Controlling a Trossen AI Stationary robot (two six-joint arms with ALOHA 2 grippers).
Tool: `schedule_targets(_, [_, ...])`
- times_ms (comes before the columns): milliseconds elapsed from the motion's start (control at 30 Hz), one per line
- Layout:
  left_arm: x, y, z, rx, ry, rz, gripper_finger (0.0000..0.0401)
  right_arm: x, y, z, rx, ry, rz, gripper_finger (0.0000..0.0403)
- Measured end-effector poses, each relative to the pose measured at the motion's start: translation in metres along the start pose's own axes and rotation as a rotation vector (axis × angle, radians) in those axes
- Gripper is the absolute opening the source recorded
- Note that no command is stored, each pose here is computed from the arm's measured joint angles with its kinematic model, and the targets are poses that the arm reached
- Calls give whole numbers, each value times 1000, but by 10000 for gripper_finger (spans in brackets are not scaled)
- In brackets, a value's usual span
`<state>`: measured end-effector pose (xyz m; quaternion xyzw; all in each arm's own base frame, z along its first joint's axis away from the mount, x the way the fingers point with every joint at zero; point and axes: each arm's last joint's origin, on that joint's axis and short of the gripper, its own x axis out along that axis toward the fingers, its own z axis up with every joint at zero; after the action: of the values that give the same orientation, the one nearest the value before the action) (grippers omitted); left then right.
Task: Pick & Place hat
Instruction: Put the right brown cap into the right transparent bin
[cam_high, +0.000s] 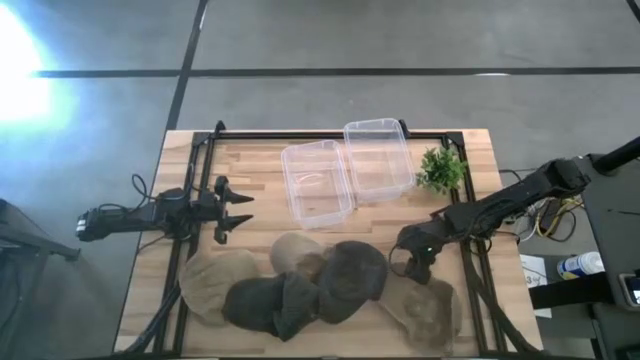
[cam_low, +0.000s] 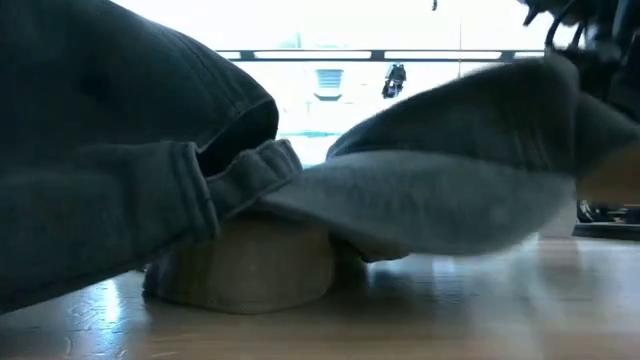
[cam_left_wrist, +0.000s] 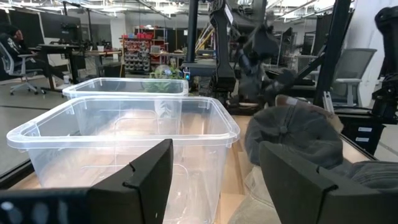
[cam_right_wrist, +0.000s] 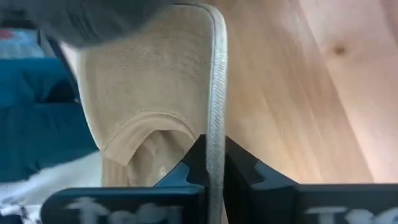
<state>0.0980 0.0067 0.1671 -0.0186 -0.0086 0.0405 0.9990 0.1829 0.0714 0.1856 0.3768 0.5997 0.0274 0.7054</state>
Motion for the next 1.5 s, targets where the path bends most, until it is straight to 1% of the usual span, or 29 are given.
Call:
schedule_targets(67, [0,0,0,0,0,0,231,-21,6,-6,-23,-1,-40,14])
schedule_targets(133, [0,0,0,0,0,0,231,-47,9,-13,-25,-62,-152,14])
schedule_targets(167, [0,0,0,0,1,0,231,-62,11,-16,-17,-128,-222,14])
schedule_targets(233, [0,0,0,0,1,0,231,-91,15,-22,16,-315,-336,14])
schedule_targets(267, [0,0,0,0,1,0,231,-105,18,-23,30,-426,-359,14])
schedule_targets(400, [0,0,0,0,1,0,231,-153,33,-25,96,-886,-358,14])
schedule_targets(500, [0,0,0,0,1,0,231,-180,41,-23,152,-1197,-411,14])
schedule_targets(567, [0,0,0,0,1,0,231,-194,47,-22,198,-1400,-476,14])
schedule_targets(633, [0,0,0,0,1,0,231,-205,51,-20,231,-1572,-578,14])
schedule_targets(700, [0,0,0,0,1,0,231,-210,53,-14,256,-1667,-697,14])
schedule_targets(767, [0,0,0,0,1,0,231,-211,51,-4,287,-1683,-789,14])
schedule_targets(833, [0,0,0,0,1,0,231,-207,44,10,333,-1663,-850,13])
schedule_targets(967, [0,0,0,0,1,0,231,-191,24,40,434,-1600,-900,13])
schedule_targets(1033, [0,0,0,0,2,0,231,-180,14,54,446,-1565,-946,13])
schedule_targets(1133, [0,0,0,0,2,0,231,-161,2,76,408,-1501,-1022,13])
schedule_targets(1333, [0,0,0,0,2,0,231,-121,-15,115,247,-1294,-1032,13])
schedule_targets(1433, [0,0,0,0,2,0,231,-103,-21,128,209,-1196,-1071,16])
schedule_targets(1500, [0,0,0,0,2,0,231,-92,-23,137,187,-1119,-1093,27])
